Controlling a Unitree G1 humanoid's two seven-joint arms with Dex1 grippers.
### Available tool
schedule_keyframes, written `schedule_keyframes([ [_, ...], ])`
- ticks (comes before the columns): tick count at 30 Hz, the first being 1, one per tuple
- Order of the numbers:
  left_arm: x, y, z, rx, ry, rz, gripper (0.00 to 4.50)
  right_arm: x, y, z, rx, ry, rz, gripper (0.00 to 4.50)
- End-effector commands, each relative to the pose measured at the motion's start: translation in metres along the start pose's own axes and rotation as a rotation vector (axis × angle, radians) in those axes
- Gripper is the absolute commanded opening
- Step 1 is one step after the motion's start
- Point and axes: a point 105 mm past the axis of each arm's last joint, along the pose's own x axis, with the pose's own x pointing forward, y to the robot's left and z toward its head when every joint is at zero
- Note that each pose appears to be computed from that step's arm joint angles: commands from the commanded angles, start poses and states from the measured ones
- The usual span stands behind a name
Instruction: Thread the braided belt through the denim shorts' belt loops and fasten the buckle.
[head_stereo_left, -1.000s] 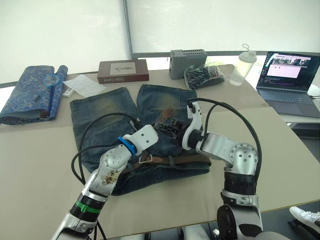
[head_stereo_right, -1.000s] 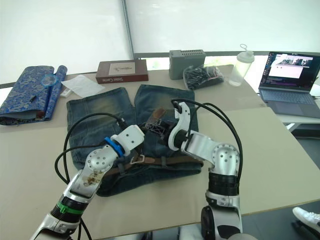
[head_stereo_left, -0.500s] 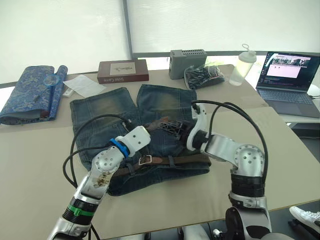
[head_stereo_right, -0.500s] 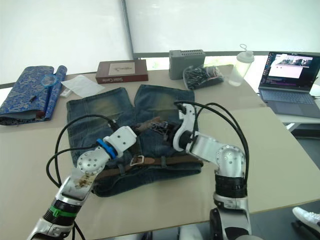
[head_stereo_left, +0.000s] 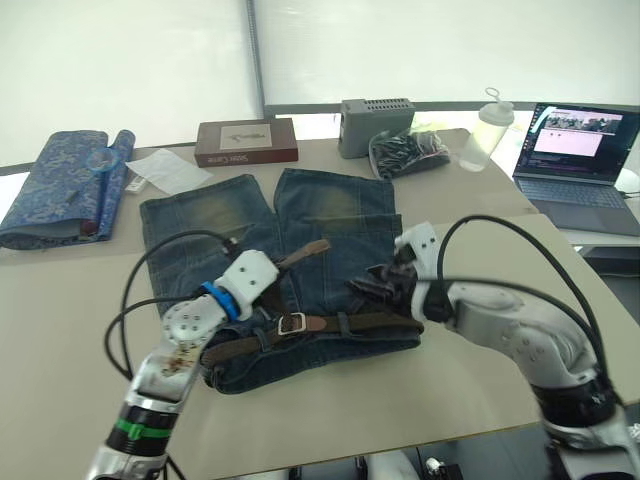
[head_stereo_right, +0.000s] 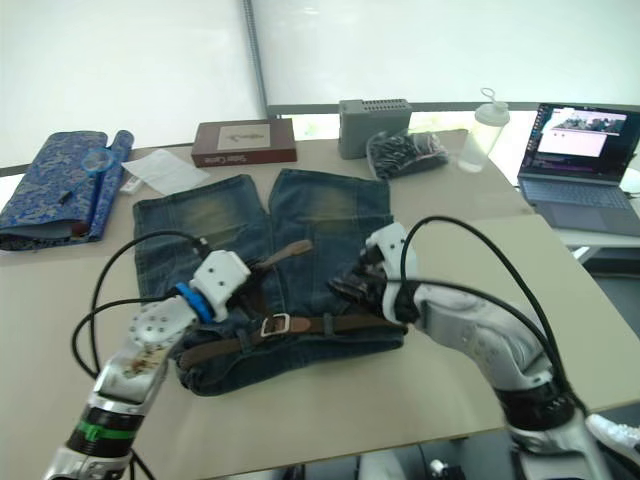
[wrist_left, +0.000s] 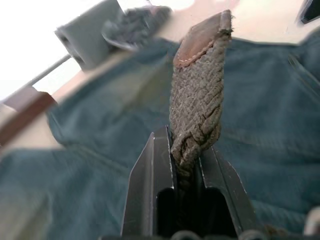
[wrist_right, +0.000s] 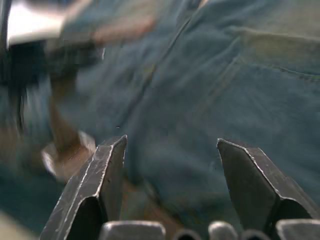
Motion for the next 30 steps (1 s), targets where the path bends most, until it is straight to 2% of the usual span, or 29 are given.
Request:
schedule_keyframes([
  [1, -0.019, -0.008, 0.006, 0.05, 0.002, -0.158, 0.0, 0.006, 0.022, 0.007, -0.101, -0.039, 0.134, 3.2],
  [4, -0.031, -0.012, -0.001, 0.159, 0.06, -0.277, 0.0, 0.013, 0.023, 0.001, -0.142, -0.019, 0.166, 3.2],
  [7, -0.036, -0.012, -0.006, 0.243, 0.098, -0.33, 0.0, 0.018, 0.025, 0.001, -0.152, -0.017, 0.186, 3.2],
  [10, -0.041, -0.003, -0.019, 0.378, 0.169, -0.345, 0.0, 0.021, 0.036, -0.001, -0.099, 0.013, 0.264, 3.2],
  [14, -0.044, 0.006, -0.029, 0.478, 0.211, -0.346, 0.0, 0.029, 0.036, -0.008, -0.109, 0.05, 0.266, 3.2],
  [17, -0.046, 0.014, -0.03, 0.532, 0.219, -0.336, 0.0, 0.037, 0.039, -0.001, -0.155, 0.02, 0.278, 3.2],
  [19, -0.046, 0.017, -0.027, 0.513, 0.2, -0.328, 0.0, 0.043, 0.04, 0.002, -0.189, 0.012, 0.287, 3.2],
  [22, -0.044, 0.021, -0.02, 0.454, 0.161, -0.302, 0.0, 0.053, 0.039, 0.0, -0.21, 0.027, 0.287, 2.47],
  [25, -0.047, 0.019, -0.016, 0.43, 0.138, -0.314, 0.0, 0.062, 0.035, -0.011, -0.269, 0.079, 0.277, 1.4],
  [28, -0.053, 0.023, -0.017, 0.444, 0.161, -0.319, 0.0, 0.067, 0.032, -0.033, -0.346, 0.176, 0.271, 0.29],
  [29, -0.055, 0.024, -0.017, 0.466, 0.168, -0.333, 0.0, 0.068, 0.03, -0.037, -0.366, 0.196, 0.269, 0.02],
  [30, -0.058, 0.025, -0.018, 0.482, 0.178, -0.344, 0.0, 0.068, 0.029, -0.041, -0.381, 0.21, 0.268, 0.02],
])
